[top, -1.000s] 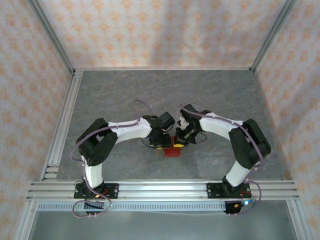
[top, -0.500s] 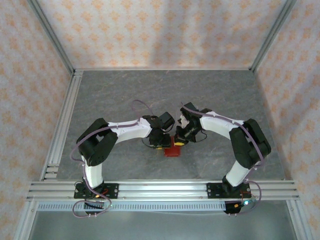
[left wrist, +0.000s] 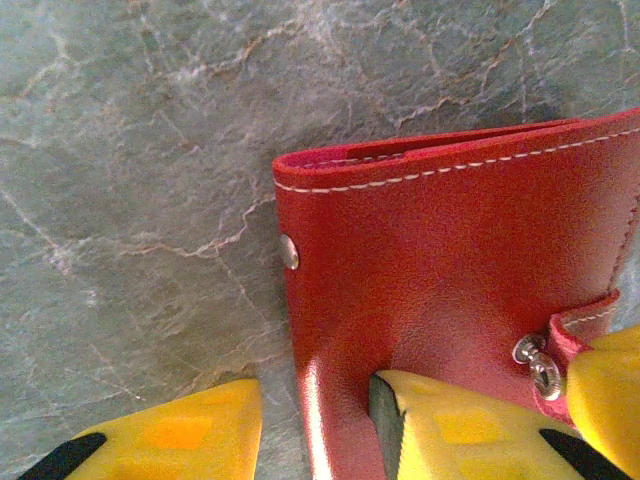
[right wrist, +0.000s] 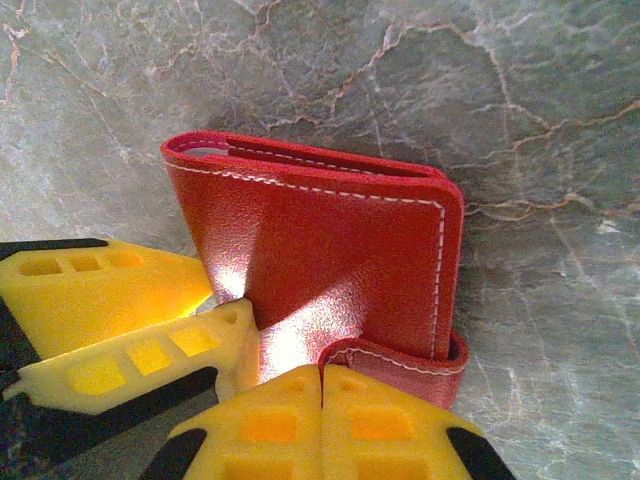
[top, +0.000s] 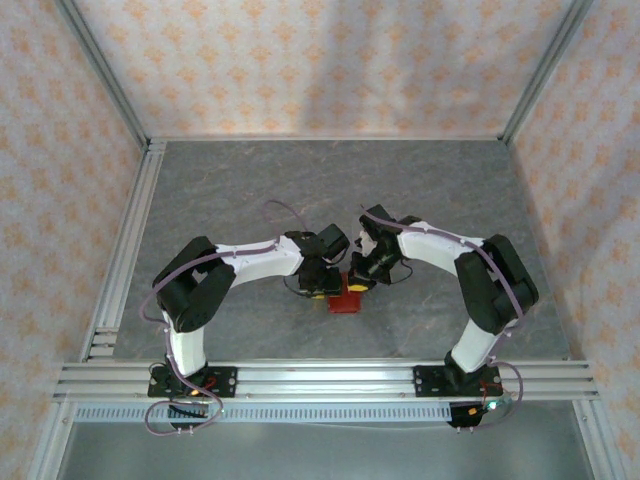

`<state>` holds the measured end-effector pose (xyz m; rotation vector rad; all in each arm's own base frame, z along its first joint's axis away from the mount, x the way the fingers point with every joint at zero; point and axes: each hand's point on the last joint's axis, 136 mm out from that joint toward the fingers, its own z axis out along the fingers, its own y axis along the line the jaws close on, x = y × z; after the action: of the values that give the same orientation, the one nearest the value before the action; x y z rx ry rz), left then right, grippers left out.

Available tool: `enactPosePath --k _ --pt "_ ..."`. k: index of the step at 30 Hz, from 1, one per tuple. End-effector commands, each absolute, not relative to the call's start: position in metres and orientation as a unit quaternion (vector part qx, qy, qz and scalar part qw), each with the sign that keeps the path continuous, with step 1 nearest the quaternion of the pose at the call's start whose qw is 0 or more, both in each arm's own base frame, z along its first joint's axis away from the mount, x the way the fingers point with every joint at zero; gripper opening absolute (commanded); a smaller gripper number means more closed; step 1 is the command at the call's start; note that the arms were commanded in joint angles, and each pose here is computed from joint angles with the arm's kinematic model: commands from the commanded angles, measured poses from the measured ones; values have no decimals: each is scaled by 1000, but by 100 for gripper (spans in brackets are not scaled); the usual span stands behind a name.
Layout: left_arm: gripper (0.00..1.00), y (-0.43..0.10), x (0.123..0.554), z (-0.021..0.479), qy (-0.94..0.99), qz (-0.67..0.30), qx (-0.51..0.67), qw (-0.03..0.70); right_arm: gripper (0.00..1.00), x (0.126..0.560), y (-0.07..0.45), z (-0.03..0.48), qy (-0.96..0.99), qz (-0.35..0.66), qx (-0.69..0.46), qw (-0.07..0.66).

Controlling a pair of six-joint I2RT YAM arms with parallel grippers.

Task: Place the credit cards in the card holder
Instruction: Close the button on the card holder.

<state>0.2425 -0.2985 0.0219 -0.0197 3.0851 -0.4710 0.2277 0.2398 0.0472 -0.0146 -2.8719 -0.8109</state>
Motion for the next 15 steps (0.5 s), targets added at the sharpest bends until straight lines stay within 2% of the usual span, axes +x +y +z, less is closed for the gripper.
enactPosePath --k 1,15 --pt "37 -289 229 4 992 -125 -8 -7 0 229 233 41 -965 -248 -6 83" --pt "37 -290 230 4 992 -126 -8 -7 0 226 234 41 -964 -248 -6 96"
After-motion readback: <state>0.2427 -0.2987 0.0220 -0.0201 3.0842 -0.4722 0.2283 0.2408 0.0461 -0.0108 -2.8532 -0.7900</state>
